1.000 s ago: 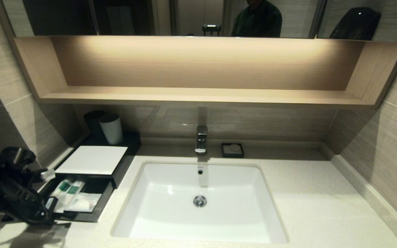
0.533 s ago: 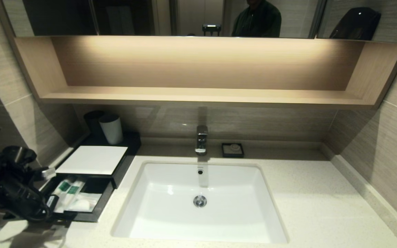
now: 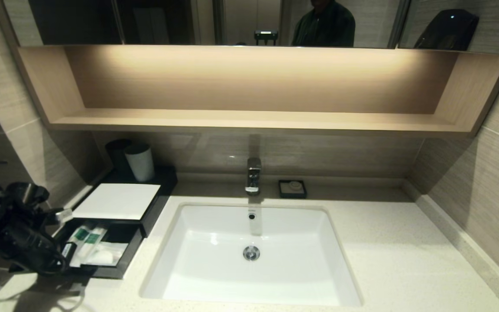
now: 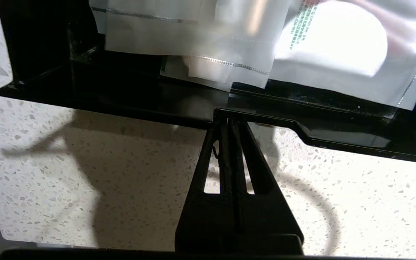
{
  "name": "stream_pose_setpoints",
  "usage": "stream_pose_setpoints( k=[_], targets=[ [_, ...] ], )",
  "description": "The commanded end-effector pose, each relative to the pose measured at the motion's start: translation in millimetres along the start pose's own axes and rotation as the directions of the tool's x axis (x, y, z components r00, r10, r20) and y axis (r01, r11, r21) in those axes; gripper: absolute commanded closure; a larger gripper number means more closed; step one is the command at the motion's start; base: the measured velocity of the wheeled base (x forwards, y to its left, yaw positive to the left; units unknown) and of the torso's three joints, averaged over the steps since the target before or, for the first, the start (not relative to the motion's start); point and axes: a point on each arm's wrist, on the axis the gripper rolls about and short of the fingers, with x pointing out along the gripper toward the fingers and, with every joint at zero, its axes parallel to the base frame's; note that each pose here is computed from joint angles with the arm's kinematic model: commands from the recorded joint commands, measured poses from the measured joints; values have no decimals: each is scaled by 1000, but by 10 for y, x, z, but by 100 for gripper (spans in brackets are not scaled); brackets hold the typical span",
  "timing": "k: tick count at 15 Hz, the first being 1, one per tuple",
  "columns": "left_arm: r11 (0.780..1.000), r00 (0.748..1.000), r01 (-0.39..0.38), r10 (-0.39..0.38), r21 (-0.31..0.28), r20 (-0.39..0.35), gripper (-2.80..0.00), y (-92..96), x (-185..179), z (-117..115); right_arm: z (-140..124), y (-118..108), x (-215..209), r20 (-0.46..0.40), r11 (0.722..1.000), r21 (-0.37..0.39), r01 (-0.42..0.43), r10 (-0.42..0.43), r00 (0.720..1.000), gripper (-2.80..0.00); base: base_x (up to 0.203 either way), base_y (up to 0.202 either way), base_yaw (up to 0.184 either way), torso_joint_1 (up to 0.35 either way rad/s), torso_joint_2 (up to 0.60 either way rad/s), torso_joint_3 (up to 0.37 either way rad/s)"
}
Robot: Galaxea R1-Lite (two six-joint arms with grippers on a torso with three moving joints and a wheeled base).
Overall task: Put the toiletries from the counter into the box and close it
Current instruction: Close the drawer
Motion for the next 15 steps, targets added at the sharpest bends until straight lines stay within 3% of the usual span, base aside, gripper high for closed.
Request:
stream_pose_setpoints(
  k=[1, 15],
  targets=[
    [1000, 1000, -1, 1, 6, 12, 0, 0, -4, 47, -1, 0, 0, 0, 1000, 0, 0, 0, 1000, 0, 0, 0, 0, 0, 0, 0],
    [1000, 997, -3, 1, 26, 78, 0, 30, 37, 370, -1, 0, 0, 0, 1000, 0, -1, 1, 1000, 0, 0, 0, 0, 0, 0, 0]
  ],
)
